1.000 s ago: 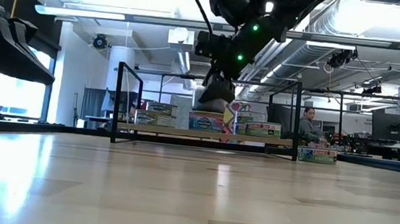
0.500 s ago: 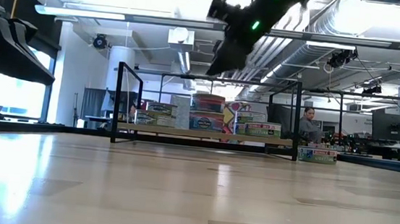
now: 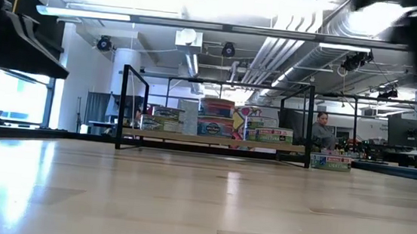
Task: Stack canned seafood by type on shelf
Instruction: Stack the green and blue tuna can on the green and blue tuna can on the shelf
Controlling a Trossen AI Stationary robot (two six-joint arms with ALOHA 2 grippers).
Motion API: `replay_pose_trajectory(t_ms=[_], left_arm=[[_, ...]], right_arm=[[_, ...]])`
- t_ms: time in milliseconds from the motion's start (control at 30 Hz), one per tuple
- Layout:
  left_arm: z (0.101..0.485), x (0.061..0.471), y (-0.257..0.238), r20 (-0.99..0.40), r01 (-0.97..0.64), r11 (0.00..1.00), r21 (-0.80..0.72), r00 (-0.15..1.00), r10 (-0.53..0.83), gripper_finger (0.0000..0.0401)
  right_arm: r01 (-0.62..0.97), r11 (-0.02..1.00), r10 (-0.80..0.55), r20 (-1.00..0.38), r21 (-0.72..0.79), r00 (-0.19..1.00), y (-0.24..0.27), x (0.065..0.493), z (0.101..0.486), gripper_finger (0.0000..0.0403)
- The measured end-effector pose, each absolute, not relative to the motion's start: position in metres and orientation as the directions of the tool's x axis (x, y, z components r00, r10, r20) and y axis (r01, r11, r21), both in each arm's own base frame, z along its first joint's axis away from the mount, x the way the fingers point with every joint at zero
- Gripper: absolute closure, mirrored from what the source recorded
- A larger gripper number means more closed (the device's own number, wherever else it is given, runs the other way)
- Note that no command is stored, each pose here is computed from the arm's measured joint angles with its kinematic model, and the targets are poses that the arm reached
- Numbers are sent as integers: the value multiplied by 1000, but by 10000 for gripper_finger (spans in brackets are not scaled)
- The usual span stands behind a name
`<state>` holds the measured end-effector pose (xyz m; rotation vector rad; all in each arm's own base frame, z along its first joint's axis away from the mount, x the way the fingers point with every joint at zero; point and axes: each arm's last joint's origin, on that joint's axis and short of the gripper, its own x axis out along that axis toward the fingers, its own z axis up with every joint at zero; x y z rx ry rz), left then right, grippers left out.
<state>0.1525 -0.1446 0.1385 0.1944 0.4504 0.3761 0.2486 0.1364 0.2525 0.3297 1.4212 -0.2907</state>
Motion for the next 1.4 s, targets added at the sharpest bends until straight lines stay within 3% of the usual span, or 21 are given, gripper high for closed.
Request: replay_pose_trajectory(t_ms=[167, 367, 700, 967, 1267, 1400], left_arm=[[139, 157, -142, -380, -331, 909, 254, 830, 408, 401], [141, 159, -142, -376, -303, 904, 303, 833, 405, 401], [143, 162, -144, -367, -294, 908, 298, 843, 394, 401], [143, 162, -144, -367, -285, 905, 316, 843, 394, 401], [143, 162, -144, -367, -285, 905, 316, 843, 393, 401], [143, 162, -144, -366, -286, 906, 313, 844, 393, 401]], right_arm=[[544, 838, 71, -997, 50, -17, 184, 215, 225, 300], [655, 754, 20, -995, -53, -103, 201, 192, 194, 393], [678, 726, 64, -970, -118, -236, 199, 194, 180, 401], [652, 723, -28, -952, -230, -305, 211, 171, 177, 402], [663, 743, 21, -986, -94, -163, 205, 209, 159, 403], [640, 766, 82, -997, 59, -7, 193, 248, 143, 403]])
